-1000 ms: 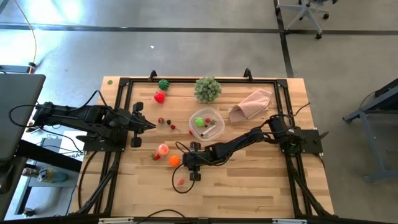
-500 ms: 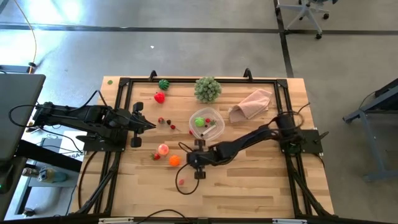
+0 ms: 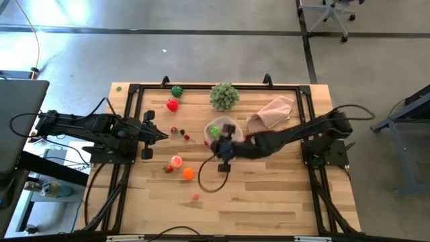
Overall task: Pick and placing Produce into tupperware
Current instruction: Put the bottom red cherry into the container
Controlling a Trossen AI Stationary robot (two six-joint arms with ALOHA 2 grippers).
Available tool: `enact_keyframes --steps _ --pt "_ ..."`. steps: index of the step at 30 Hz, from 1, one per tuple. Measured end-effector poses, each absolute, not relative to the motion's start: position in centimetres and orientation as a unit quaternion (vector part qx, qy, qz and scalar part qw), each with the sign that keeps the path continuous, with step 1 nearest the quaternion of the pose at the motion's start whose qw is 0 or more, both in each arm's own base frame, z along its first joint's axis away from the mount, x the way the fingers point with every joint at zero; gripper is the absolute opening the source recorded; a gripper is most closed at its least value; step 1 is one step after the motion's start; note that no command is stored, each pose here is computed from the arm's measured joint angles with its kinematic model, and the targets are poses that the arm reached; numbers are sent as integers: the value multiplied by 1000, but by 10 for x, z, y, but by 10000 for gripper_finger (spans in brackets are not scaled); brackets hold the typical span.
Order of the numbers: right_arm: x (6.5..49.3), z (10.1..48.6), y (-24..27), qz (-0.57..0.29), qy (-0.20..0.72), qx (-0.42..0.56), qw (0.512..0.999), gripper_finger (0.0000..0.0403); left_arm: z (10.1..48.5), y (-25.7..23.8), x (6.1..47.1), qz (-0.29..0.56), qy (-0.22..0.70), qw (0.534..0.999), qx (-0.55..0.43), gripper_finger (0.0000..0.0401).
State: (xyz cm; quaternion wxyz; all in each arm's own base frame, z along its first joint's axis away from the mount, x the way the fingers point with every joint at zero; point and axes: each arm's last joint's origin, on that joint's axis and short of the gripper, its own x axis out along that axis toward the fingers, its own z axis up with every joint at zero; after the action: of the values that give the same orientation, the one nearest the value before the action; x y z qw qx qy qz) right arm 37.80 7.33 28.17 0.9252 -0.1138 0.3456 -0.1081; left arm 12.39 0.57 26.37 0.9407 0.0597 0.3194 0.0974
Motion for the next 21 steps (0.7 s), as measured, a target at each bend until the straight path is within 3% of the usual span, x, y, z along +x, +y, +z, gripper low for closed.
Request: enact_keyframes --steps 7,14,21 --pt "348 289 11 -142 342 -32 928 78 264 6 124 97 319 941 60 14" --pt "329 224 -31 -129 358 71 922 78 264 6 124 98 319 941 60 14" --pt "311 182 -44 -138 363 95 917 78 264 6 124 97 319 941 60 14"
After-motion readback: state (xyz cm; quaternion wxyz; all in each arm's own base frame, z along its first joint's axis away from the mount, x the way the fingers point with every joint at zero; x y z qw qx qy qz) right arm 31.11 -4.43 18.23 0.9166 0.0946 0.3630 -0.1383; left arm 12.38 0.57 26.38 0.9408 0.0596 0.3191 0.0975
